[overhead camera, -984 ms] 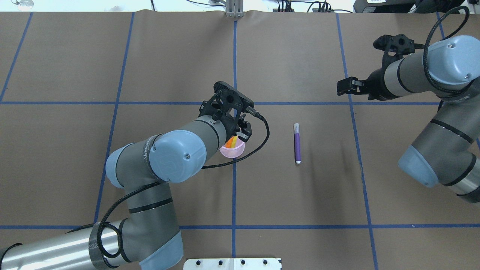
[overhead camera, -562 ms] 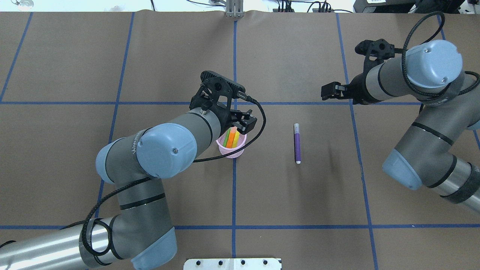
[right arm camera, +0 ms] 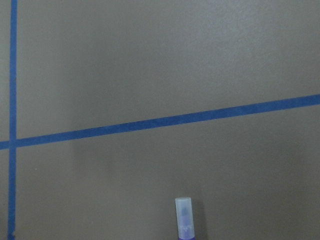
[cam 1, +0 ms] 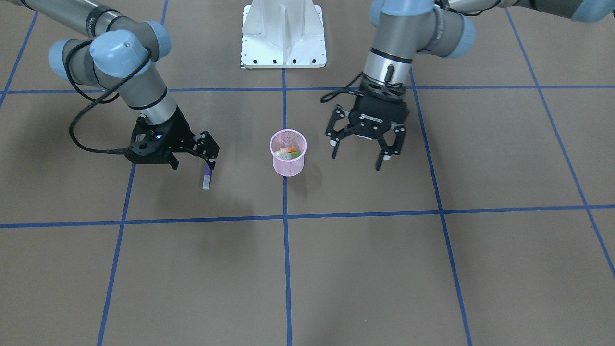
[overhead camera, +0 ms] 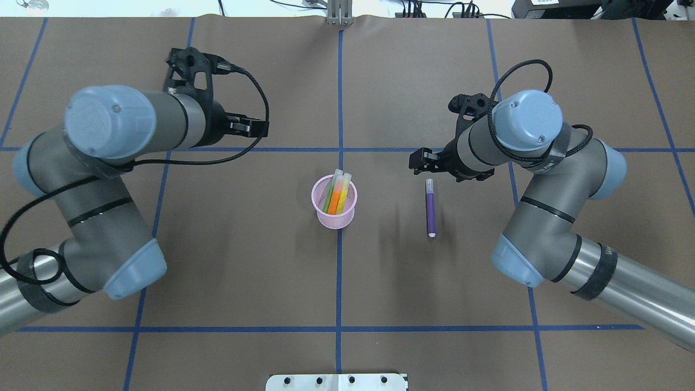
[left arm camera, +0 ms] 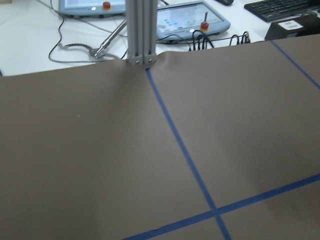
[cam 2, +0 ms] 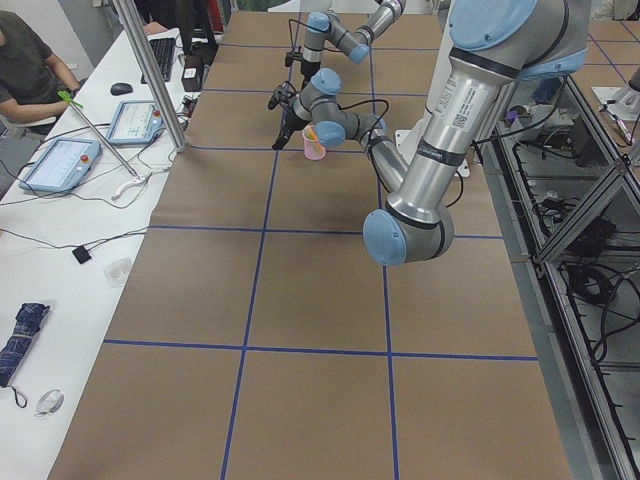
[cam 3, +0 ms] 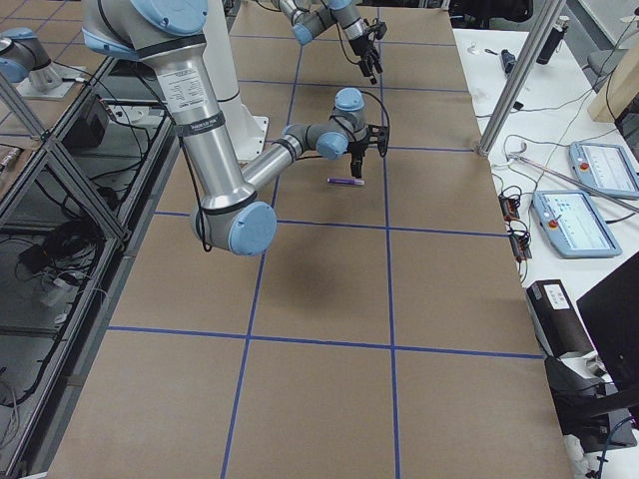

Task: Collect pens into pen holder
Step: 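Withdraw the left gripper while the right gripper grasps the purple marker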

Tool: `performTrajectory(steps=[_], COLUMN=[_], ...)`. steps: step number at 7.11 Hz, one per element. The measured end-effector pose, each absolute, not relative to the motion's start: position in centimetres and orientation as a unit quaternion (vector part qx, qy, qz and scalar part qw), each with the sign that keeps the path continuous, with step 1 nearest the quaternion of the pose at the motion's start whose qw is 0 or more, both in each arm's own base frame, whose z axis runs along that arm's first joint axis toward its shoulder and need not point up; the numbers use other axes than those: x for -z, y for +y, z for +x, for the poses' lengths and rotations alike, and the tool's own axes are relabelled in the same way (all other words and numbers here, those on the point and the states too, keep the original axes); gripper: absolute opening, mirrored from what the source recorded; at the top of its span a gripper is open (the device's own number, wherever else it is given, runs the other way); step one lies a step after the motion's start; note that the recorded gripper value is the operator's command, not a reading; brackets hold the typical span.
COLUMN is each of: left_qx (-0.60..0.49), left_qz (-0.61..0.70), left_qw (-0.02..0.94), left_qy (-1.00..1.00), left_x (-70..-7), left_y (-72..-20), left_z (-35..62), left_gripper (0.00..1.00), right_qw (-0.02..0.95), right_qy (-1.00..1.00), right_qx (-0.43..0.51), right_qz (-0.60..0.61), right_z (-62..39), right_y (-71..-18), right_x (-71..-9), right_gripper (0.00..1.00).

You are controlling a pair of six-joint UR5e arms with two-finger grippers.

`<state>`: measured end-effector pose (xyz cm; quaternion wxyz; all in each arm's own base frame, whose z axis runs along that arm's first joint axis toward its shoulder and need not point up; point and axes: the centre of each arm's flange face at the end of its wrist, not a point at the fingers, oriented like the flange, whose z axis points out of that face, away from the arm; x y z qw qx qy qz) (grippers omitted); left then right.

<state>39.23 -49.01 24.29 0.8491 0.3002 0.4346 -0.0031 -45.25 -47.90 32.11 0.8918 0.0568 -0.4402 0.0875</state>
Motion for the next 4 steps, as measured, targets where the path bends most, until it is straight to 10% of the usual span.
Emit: performTrajectory(steps=[4], left_qx=[-0.017], left_qz=[0.276], left_qw=[0.87], left_qy=[0.408], left_x=[-27.1], left_y=[-49.9], left_z=[35.9], left_gripper=[0.98], right_qw=[0.93], right_qy=[-0.364], right_qx=[-0.052], right_qz=[0.003], right_z=[-48.9], right_y=[-50.1], right_x=[-32.8], right_gripper=[0.85])
